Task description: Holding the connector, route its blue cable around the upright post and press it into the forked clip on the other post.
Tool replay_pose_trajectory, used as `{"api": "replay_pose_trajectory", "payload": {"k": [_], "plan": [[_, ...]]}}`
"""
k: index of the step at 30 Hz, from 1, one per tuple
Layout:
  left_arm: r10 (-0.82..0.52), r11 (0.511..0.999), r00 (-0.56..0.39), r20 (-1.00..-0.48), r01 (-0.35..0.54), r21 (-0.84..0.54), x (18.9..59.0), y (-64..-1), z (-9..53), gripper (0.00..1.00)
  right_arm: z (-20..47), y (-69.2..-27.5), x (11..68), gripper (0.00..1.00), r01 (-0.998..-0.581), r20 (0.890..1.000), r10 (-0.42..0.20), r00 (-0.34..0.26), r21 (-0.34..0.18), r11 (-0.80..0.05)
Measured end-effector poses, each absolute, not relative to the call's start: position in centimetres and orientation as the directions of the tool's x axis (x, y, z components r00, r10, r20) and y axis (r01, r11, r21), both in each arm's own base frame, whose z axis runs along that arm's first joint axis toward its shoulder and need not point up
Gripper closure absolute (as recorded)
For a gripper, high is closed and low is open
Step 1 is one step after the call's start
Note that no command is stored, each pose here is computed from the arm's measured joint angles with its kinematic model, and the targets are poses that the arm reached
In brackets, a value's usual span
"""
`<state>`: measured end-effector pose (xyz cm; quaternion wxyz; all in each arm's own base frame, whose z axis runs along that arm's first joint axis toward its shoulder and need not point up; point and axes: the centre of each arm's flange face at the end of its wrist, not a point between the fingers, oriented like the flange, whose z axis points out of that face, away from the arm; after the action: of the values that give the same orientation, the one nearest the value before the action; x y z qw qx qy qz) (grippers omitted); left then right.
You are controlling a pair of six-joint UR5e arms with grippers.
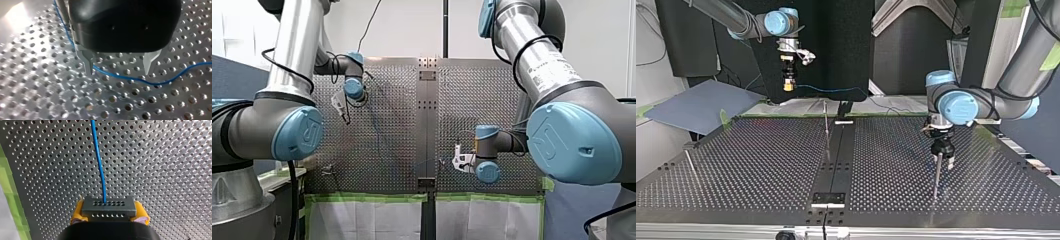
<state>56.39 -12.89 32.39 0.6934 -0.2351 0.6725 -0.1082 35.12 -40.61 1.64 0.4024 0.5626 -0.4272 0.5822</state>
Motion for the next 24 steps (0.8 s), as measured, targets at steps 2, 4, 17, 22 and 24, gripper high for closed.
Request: {"api": "replay_pose_trajectory", "payload": {"k": [2,4,17,22,24], "plan": [[-0.466,0.863,0.077,-0.881,-0.179,-0.472,55.7,-12.7,32.7,0.0,1.6,-40.6,35.1,1.0,-0.949,0.999,-0.012,-0.044,-0.046,-0.311],[-0.461,0.862,0.079,-0.884,-0.198,-0.467,54.9,-12.6,32.9,0.0,1.6,-40.6,35.1,1.0,-0.949,0.999,-0.011,-0.046,-0.047,-0.311],[-0.43,0.822,0.074,-0.9,-0.382,-0.423,49.0,-8.4,33.3,0.0,1.7,-40.6,35.1,1.0,-0.949,0.999,-0.01,-0.048,-0.049,-0.311],[-0.418,0.822,0.056,-0.907,-0.402,-0.403,47.6,-6.7,34.1,0.0,1.7,-40.7,35.2,1.0,-0.949,0.999,-0.008,-0.049,-0.049,-0.311],[-0.412,0.827,0.057,-0.909,-0.395,-0.4,47.4,-6.4,35.0,0.0,1.7,-40.7,35.2,1.0,-0.949,0.999,-0.008,-0.049,-0.049,-0.311]]}}
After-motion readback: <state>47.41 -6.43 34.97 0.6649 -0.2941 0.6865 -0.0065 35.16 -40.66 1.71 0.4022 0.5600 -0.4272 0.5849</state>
